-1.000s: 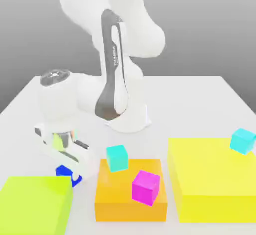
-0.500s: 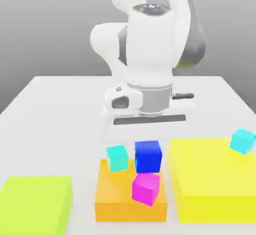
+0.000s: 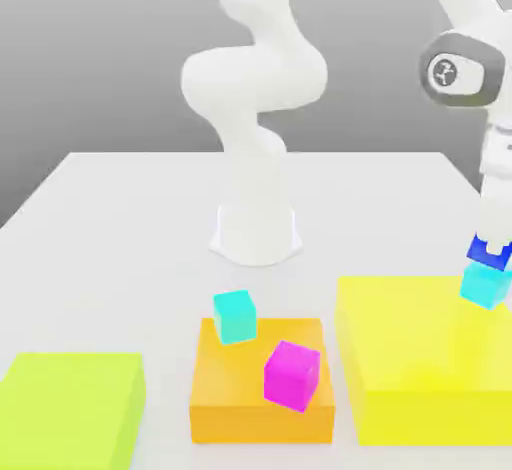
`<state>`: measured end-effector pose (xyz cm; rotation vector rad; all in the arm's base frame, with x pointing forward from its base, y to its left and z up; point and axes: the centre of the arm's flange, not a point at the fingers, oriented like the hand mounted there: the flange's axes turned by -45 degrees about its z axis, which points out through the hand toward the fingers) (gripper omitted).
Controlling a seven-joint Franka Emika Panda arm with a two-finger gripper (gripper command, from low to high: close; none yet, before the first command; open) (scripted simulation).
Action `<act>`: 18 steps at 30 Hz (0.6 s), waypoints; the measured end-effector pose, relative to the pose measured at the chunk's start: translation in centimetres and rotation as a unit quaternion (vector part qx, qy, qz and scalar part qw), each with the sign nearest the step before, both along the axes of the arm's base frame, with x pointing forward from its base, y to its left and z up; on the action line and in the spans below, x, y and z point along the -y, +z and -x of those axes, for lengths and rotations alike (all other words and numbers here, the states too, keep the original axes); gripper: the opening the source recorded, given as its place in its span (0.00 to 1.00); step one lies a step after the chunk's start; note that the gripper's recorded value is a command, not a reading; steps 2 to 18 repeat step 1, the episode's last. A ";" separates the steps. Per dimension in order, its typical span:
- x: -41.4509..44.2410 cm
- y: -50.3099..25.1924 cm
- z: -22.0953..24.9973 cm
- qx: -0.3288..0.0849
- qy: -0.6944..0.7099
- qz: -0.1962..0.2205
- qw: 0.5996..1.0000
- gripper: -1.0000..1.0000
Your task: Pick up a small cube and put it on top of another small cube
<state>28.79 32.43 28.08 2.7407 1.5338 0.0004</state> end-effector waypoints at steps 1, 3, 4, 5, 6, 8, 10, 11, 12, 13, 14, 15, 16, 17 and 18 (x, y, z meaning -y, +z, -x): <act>0.0 0.0 0.0 0.000 0.000 0.000 1.000 1.00; 0.0 0.0 0.0 0.000 0.000 0.000 1.000 1.00; 0.0 0.0 0.0 0.000 0.000 0.000 1.000 1.00; 0.0 0.0 0.0 0.000 0.000 0.000 1.000 1.00; 0.0 0.0 0.0 0.000 0.000 0.000 1.000 1.00; 0.0 0.0 0.0 0.000 0.000 0.000 1.000 1.00; 0.0 0.0 0.0 0.000 0.000 0.000 1.000 1.00; 0.0 0.0 0.0 0.000 0.000 0.000 1.000 1.00; 0.0 0.0 0.0 0.000 0.000 0.000 1.000 1.00; 0.0 0.0 0.0 0.000 0.000 0.000 1.000 1.00; 0.0 0.0 0.0 0.000 0.000 0.000 1.000 1.00; 0.0 0.0 0.0 0.000 0.000 0.000 1.000 1.00; 0.0 0.0 0.0 0.000 0.000 0.000 1.000 1.00; 0.0 0.0 0.0 0.000 0.000 0.000 1.000 1.00; 0.0 0.0 0.0 0.000 0.000 0.000 1.000 1.00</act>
